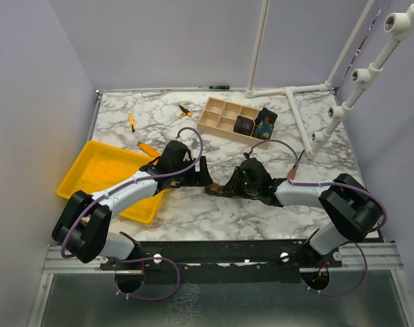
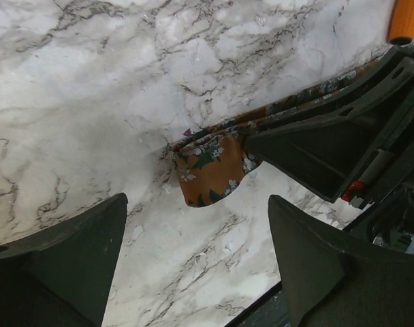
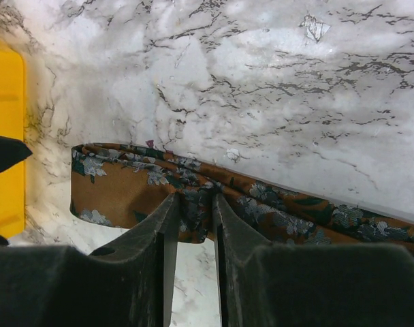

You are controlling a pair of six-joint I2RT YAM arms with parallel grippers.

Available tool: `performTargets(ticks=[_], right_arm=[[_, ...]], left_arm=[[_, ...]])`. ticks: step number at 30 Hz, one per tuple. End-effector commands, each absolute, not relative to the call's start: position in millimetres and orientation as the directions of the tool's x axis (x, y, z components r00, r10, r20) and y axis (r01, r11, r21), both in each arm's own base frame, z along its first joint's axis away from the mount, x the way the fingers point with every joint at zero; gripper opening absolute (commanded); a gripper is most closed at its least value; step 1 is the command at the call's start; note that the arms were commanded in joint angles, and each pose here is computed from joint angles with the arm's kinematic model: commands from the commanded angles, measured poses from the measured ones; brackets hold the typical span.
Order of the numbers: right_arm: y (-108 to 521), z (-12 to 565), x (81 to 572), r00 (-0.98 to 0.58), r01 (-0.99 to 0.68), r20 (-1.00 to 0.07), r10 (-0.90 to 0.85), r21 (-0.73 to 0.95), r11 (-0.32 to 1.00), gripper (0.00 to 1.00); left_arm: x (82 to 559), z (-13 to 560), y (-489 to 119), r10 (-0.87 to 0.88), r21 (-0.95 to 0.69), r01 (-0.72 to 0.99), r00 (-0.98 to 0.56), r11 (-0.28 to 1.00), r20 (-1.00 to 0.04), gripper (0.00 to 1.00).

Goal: Roll the ties
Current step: Roll the tie at the center of the board.

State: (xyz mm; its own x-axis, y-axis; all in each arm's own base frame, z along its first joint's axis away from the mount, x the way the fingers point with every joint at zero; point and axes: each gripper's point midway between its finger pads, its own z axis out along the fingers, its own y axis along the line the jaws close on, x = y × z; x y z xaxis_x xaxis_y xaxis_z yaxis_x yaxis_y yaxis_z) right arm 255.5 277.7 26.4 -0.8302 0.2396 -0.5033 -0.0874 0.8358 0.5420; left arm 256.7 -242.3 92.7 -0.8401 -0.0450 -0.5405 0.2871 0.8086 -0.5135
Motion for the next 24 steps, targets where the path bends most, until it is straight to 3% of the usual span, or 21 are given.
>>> performTargets(ticks=[1,9,24], right_arm=[[267.1,13.7,244.5,-0.839,-0.104,-0.503,0.207,0.521,0.847,0.26],[263.3,8.2,238.9,-0.841,-0.117,-0.501,0.206,0.539,0.834,0.25],[258.7,-5.6,225.9,-0.840,-0.158,-0.509,0.189,0.562,0.812,0.23]], left_arm=[[254.0,93.3,-259.7,-0.020,-0.578,0.334,-0.854,0.745,-0.520,0.84],[246.2,82.4,-264.6,0.018,-0.611,0.353,-0.875,0.709,-0.484,0.82],[241.5,49.7,-270.1,0.044,-0.708,0.258,-0.951,0.657,-0.306,0.71]])
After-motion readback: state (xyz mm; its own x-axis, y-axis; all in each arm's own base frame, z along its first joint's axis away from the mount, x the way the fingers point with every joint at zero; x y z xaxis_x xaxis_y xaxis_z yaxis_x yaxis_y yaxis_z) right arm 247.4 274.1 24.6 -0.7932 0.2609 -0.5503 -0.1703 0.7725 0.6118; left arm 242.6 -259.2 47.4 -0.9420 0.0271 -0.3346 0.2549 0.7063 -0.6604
